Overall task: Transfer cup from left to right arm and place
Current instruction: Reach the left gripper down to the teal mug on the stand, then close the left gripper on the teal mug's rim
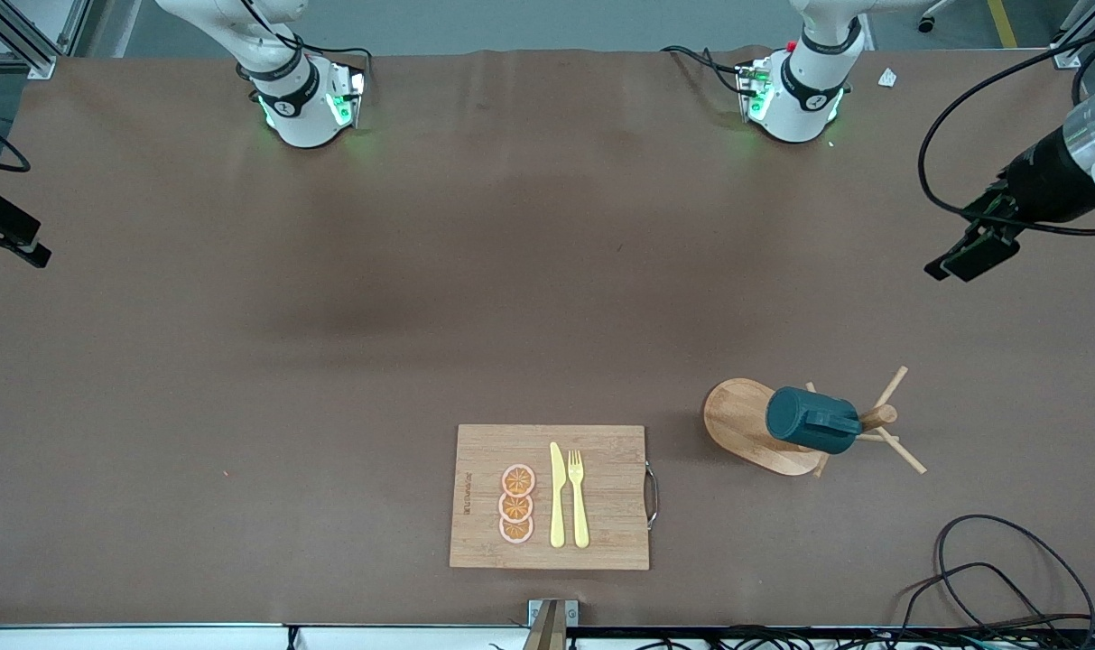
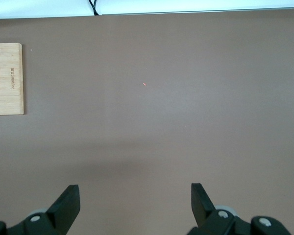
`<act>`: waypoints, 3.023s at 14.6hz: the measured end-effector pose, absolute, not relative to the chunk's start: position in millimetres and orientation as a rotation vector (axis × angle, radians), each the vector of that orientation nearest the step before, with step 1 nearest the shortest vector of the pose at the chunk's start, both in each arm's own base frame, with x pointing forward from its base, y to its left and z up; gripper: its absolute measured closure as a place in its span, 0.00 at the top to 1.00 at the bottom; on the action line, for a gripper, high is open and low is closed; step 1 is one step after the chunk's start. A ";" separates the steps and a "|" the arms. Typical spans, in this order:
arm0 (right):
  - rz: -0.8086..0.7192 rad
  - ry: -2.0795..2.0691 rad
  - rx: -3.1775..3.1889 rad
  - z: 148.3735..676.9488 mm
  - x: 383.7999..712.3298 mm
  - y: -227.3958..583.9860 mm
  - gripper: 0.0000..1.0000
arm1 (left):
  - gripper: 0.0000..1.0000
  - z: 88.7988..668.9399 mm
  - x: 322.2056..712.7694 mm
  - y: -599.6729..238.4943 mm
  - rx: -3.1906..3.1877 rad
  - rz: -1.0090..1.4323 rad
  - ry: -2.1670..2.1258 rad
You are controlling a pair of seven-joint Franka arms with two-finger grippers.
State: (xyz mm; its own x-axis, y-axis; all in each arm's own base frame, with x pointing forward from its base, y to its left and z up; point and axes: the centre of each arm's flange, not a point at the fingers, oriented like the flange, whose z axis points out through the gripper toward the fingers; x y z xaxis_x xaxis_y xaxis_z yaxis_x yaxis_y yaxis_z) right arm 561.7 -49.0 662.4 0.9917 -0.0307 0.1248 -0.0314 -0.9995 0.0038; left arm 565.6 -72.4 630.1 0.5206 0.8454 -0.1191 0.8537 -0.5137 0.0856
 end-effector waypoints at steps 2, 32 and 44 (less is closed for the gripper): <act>0.196 -0.049 3.129 662.4 561.7 -49.0 1.00 | 1.00 622.0 572.5 -88.8 2.464 -0.084 1.681; 0.193 -0.049 3.130 661.5 562.2 -49.1 1.00 | 1.00 446.7 685.1 -71.1 2.153 -0.176 1.907; 0.193 -0.049 3.130 661.2 562.3 -49.1 1.00 | 1.00 404.0 703.3 -89.7 2.166 -0.259 1.894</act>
